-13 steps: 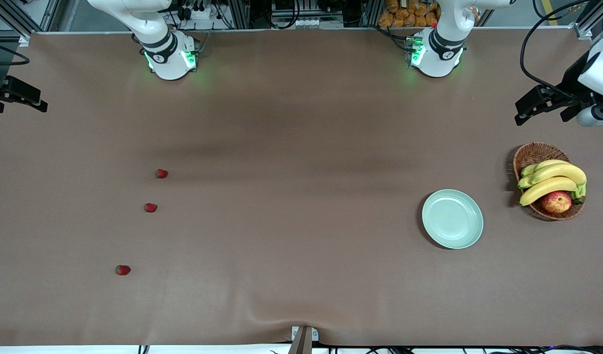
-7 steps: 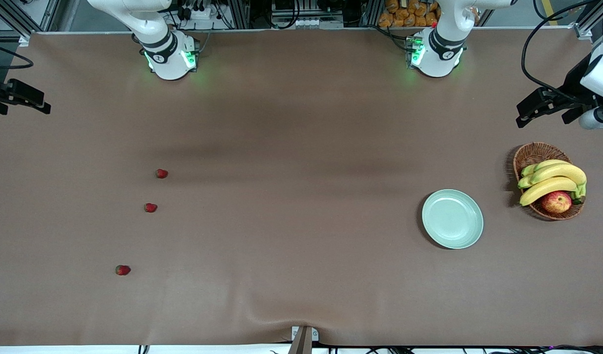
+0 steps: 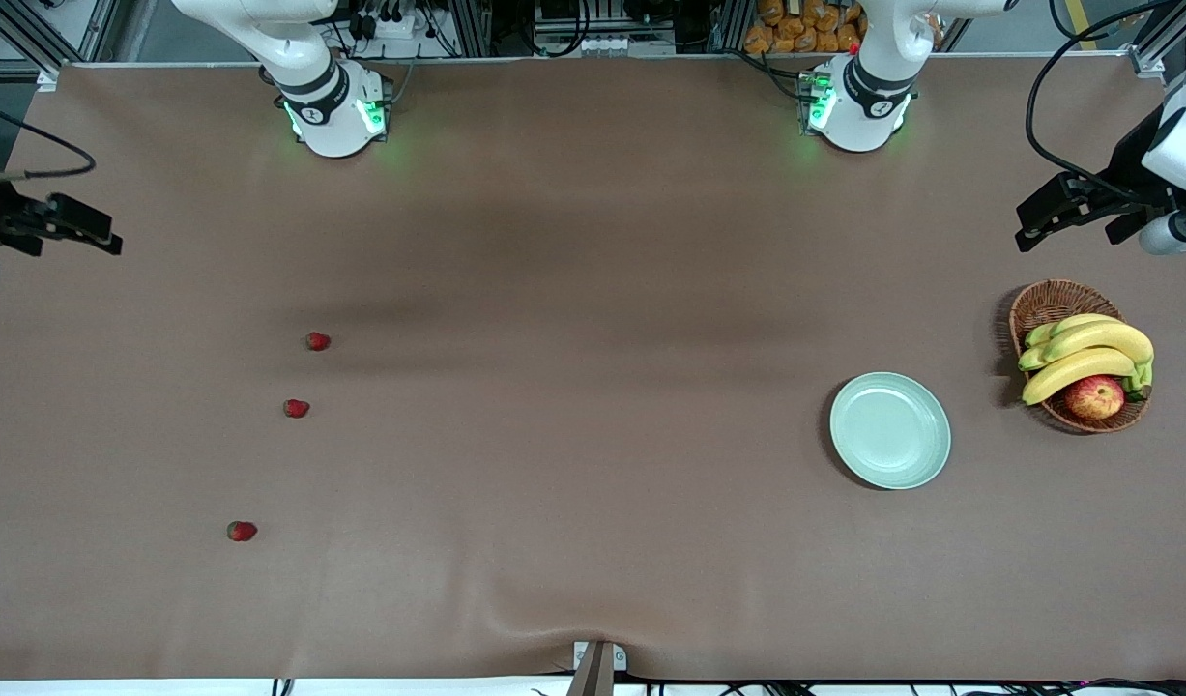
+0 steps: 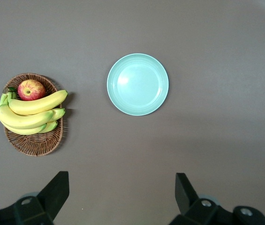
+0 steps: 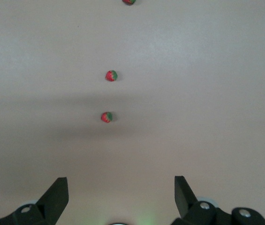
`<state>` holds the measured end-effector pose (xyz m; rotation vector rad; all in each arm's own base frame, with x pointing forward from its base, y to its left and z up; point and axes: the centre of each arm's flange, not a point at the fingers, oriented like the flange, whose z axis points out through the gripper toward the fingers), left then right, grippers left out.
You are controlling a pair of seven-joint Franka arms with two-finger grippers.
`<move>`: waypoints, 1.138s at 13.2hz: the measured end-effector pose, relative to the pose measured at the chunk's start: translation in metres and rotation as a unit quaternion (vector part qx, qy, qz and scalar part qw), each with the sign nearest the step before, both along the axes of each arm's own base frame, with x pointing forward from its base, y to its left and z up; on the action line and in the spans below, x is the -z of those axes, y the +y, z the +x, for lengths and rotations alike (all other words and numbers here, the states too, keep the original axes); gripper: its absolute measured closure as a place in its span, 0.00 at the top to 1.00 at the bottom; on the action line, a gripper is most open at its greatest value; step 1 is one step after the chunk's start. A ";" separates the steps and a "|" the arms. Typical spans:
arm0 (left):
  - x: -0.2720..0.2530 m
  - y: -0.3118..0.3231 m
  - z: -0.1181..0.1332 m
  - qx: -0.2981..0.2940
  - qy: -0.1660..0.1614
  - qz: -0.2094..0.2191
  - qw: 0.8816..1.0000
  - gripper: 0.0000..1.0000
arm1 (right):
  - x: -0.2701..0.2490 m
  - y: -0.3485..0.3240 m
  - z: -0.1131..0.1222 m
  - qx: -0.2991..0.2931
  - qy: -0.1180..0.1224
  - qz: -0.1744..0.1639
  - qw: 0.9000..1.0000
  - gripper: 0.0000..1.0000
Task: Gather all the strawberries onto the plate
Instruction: 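Reach the right gripper down to a strawberry and close on it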
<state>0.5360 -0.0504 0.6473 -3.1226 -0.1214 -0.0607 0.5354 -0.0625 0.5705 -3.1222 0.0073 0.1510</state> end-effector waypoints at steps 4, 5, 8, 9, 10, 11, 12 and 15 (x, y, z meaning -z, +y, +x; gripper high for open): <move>0.000 0.000 0.001 0.000 0.000 0.000 1.000 1.00 | 0.079 -0.007 0.041 0.004 -0.016 -0.009 1.000 1.00; 0.001 0.000 0.001 0.000 0.001 0.000 1.000 1.00 | 0.104 -0.008 0.054 0.004 -0.017 -0.012 1.000 1.00; 0.002 0.000 0.001 0.000 0.002 0.000 1.000 1.00 | 0.171 -0.009 0.081 0.002 -0.015 -0.018 1.000 1.00; 0.002 0.000 0.002 0.000 0.002 0.000 1.000 1.00 | 0.193 -0.009 0.087 0.001 -0.012 -0.020 1.000 1.00; 0.003 0.000 0.002 0.000 0.003 0.000 1.000 1.00 | 0.212 -0.009 0.092 0.000 -0.011 -0.022 1.000 1.00; 0.003 0.000 0.002 0.000 0.003 0.001 1.000 1.00 | 0.230 -0.008 0.097 -0.002 -0.011 -0.023 1.000 1.00; 0.003 0.000 0.002 0.000 0.003 0.001 1.000 1.00 | 0.247 -0.005 0.100 -0.004 -0.008 -0.024 1.000 1.00; 0.004 0.000 0.003 0.000 0.005 0.001 1.000 1.00 | 0.287 0.005 0.104 -0.007 0.009 -0.019 1.000 1.00</move>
